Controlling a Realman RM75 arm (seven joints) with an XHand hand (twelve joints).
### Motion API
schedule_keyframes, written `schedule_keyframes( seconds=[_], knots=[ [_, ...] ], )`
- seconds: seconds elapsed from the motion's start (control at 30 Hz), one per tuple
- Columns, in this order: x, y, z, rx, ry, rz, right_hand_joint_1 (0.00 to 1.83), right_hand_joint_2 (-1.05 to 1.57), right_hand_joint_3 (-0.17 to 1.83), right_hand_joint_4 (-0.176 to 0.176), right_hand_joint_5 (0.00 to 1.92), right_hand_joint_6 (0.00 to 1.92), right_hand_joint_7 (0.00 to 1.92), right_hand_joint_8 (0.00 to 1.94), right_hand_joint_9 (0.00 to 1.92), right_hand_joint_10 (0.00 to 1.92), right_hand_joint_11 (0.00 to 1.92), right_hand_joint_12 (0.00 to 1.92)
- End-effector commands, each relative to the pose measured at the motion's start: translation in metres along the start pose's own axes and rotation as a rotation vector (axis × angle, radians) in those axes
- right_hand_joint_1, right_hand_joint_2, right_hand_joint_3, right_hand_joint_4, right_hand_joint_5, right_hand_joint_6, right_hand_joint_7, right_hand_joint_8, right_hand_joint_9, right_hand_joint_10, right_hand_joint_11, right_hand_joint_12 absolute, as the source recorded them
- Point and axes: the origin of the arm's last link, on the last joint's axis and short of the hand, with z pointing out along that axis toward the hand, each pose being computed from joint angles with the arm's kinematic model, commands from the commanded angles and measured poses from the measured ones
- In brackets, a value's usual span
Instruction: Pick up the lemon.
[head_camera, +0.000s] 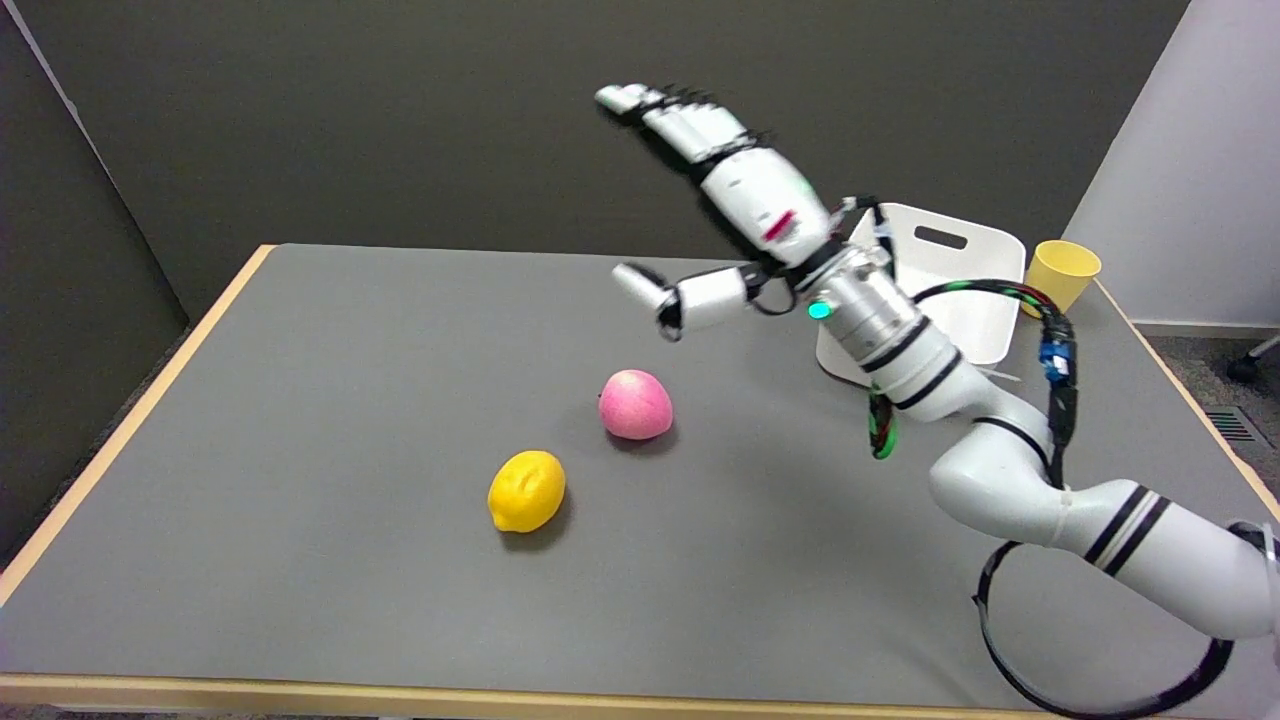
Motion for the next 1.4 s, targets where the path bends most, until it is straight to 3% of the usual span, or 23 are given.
schedule_keyframes(
  seconds=[0.03,0.13,0.2,0.4,0.63,0.77,1.13,1.4],
  knots=[
    [-0.071,-0.064,0.026,0.212,-0.412,-0.325,0.59,0.53,0.94,0.07,0.0,0.06,0.0,0.1,0.0,0.31,0.0,0.76],
    [-0.083,-0.063,0.01,0.21,-0.507,-0.386,0.66,0.51,0.91,0.054,0.0,0.0,0.0,0.0,0.0,0.05,0.0,0.58],
    [-0.09,-0.062,-0.004,0.216,-0.573,-0.448,0.68,0.51,0.87,0.062,0.0,0.0,0.0,0.0,0.0,0.0,0.0,0.46],
    [-0.11,-0.058,-0.039,0.185,-0.743,-0.45,0.74,0.5,0.82,0.055,0.0,0.0,0.0,0.0,0.0,0.0,0.0,0.18],
    [-0.112,-0.067,-0.068,0.188,-0.795,-0.46,0.76,0.54,0.72,0.056,0.0,0.0,0.0,0.0,0.0,0.0,0.0,0.13],
    [-0.105,-0.064,-0.072,0.155,-0.797,-0.408,0.75,0.54,0.72,0.05,0.0,0.0,0.0,0.0,0.0,0.0,0.0,0.12],
    [-0.105,-0.077,-0.053,0.202,-0.725,-0.41,0.73,0.52,0.84,0.02,0.0,0.0,0.0,0.0,0.0,0.0,0.0,0.1],
    [-0.106,-0.09,-0.028,0.207,-0.626,-0.374,0.73,0.55,0.77,0.019,0.0,0.0,0.0,0.0,0.0,0.0,0.0,0.12]
  ],
)
